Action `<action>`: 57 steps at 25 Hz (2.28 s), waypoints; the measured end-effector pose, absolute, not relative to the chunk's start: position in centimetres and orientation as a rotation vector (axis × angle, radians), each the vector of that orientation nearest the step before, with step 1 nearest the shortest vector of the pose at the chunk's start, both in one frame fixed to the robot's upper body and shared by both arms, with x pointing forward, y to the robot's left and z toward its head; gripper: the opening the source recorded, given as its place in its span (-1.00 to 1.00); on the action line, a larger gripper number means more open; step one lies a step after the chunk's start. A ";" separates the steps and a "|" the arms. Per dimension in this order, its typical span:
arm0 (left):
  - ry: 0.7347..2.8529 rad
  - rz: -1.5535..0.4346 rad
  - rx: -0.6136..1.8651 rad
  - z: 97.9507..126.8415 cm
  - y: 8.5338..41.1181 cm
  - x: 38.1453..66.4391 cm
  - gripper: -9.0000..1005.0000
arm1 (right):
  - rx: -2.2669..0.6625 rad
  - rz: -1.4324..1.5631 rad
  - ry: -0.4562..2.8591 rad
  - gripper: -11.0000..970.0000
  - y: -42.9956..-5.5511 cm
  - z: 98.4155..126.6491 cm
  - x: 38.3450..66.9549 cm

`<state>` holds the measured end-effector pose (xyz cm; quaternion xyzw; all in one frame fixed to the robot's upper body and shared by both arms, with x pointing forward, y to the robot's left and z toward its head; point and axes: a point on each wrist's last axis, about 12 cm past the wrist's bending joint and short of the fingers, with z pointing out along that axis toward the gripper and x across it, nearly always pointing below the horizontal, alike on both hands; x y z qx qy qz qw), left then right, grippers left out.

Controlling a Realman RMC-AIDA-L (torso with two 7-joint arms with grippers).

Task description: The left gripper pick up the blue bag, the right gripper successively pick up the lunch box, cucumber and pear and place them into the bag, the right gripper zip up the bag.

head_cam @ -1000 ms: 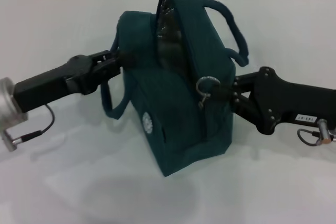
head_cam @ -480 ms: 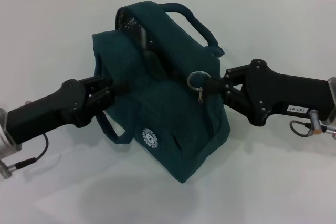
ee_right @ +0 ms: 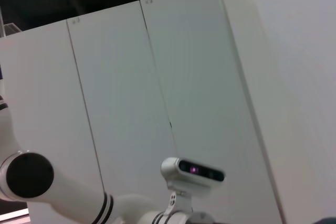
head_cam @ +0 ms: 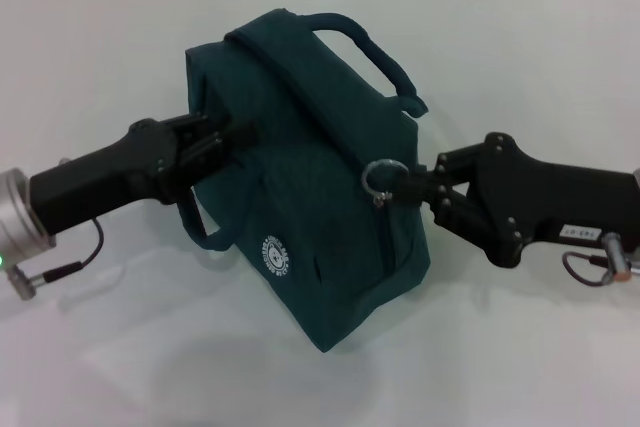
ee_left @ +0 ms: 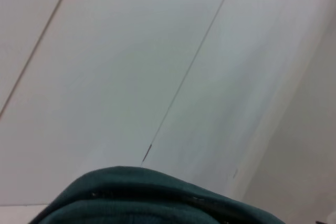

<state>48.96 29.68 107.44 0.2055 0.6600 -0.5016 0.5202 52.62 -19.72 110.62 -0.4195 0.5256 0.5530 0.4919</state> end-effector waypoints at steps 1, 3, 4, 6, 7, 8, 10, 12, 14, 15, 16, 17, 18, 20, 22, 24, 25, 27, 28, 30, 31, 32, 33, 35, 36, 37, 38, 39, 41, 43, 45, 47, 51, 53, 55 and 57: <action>1.582 -1.201 0.503 107.6 29.6 49.2 -0.44 | -1.014 1.342 1.280 -0.95 -19.8 110.5 52.5; 1.580 -1.198 0.525 107.9 29.4 49.8 -0.43 | -1.020 1.346 1.286 -0.95 -19.9 110.3 52.2; 1.580 -1.197 0.534 108.0 29.4 49.9 -0.43 | -1.024 1.348 1.287 -0.95 -19.9 110.2 52.2; 1.578 -1.196 0.560 108.2 29.1 50.4 -0.43 | -1.042 1.349 1.285 -0.95 -19.7 110.1 52.0; 1.578 -1.197 0.577 108.3 29.0 50.6 -0.43 | -1.053 1.346 1.280 -0.95 -19.7 110.0 51.9; 1.577 -1.198 0.590 108.4 28.8 50.8 -0.43 | -1.055 1.344 1.278 -0.95 -19.6 110.0 51.8; 1.576 -1.202 0.621 108.7 28.5 51.2 -0.42 | -1.060 1.335 1.269 -0.95 -19.6 109.9 51.8; 1.577 -1.208 0.658 108.9 28.0 51.7 -0.42 | -1.064 1.319 1.259 -0.95 -19.5 109.8 51.8; 1.577 -1.214 0.691 109.1 27.5 52.1 -0.42 | -1.062 1.298 1.252 -0.95 -19.4 109.8 51.9; 1.576 -1.217 0.711 109.3 27.2 52.4 -0.42 | -1.060 1.288 1.249 -0.95 -19.4 109.8 51.9; 1.575 -1.220 0.729 109.5 27.0 52.7 -0.42 | -1.058 1.279 1.247 -0.95 -19.4 109.8 52.0; 1.576 -1.223 0.751 109.6 26.7 52.9 -0.41 | -1.057 1.274 1.247 -0.95 -19.4 109.8 52.1; 1.576 -1.224 0.771 109.7 26.5 53.1 -0.41 | -1.059 1.271 1.245 -0.95 -19.3 109.8 52.1; 1.575 -1.227 0.799 110.0 26.1 53.5 -0.41 | -1.067 1.265 1.238 -0.95 -19.2 109.9 52.3; 1.571 -1.227 0.813 110.2 25.9 53.7 -0.41 | -1.073 1.255 1.235 -0.95 -19.1 110.0 52.4; 1.563 -1.220 0.824 110.4 25.9 53.9 -0.41 | -1.078 1.249 1.232 -0.95 -19.0 110.1 52.6; 1.557 -1.215 0.829 110.5 25.9 53.9 -0.40 | -1.079 1.248 1.230 -0.95 -19.0 110.2 52.7; 1.546 -1.209 0.841 110.7 25.9 54.1 -0.40 | -1.084 1.246 1.227 -0.95 -18.8 110.3 52.8; 1.541 -1.207 0.847 110.9 25.9 54.2 -0.40 | -1.085 1.245 1.228 -0.95 -18.8 110.3 52.8; 1.525 -1.207 0.865 111.2 25.8 54.4 -0.40 | -1.095 1.240 1.231 -0.95 -18.6 110.3 53.0; 1.519 -1.206 0.872 111.3 25.7 54.5 -0.40 | -1.102 1.240 1.232 -0.95 -18.5 110.3 53.0; 1.508 -1.204 0.884 111.4 25.6 54.6 -0.39 | -1.107 1.238 1.234 -0.95 -18.4 110.3 53.1; 1.498 -1.199 0.892 111.5 25.6 54.6 -0.39 | -1.111 1.237 1.236 -0.95 -18.3 110.3 53.2; 1.479 -1.192 0.903 111.7 25.5 54.7 -0.39 | -1.114 1.234 1.241 -0.95 -18.2 110.3 53.2; 1.470 -1.189 0.903 111.8 25.5 54.8 -0.39 | -1.114 1.233 1.242 -0.95 -18.2 110.3 53.2; 1.461 -1.184 0.900 111.9 25.6 54.8 -0.39 | -1.113 1.232 1.243 -0.95 -18.2 110.2 53.2; 1.454 -1.180 0.895 111.9 25.6 54.8 -0.39 | -1.113 1.231 1.245 -0.95 -18.2 110.2 53.2; 1.446 -1.173 0.888 112.0 25.8 54.8 -0.38 | -1.113 1.230 1.246 -0.95 -18.2 110.2 53.2; 1.433 -1.157 0.871 112.0 26.1 54.8 -0.38 | -1.111 1.230 1.248 -0.95 -18.3 110.2 53.2; 1.422 -1.143 0.852 112.0 26.4 54.7 -0.32 | -1.107 1.230 1.247 -0.95 -18.3 110.2 53.3; 1.406 -1.128 0.827 112.0 26.8 54.5 -0.18 | -1.102 1.230 1.246 -0.95 -18.3 110.2 53.3; 1.386 -1.114 0.801 112.1 27.4 54.2 -0.05 | -1.101 1.232 1.242 -0.95 -18.3 110.3 53.3; 1.348 -1.104 0.755 112.2 29.5 52.6 0.28 | -1.108 1.235 1.226 -0.95 -18.2 110.5 53.3; 1.342 -1.103 0.741 112.1 30.0 52.1 0.47 | -1.116 1.235 1.214 -0.95 -18.0 110.8 53.4; 1.355 -1.096 0.666 111.0 31.8 49.5 0.53 | -1.120 1.234 1.206 -0.95 -17.9 111.0 53.5; 1.383 -1.099 0.632 109.8 32.1 47.8 0.59 | -1.119 1.231 1.200 -0.95 -17.8 111.1 53.7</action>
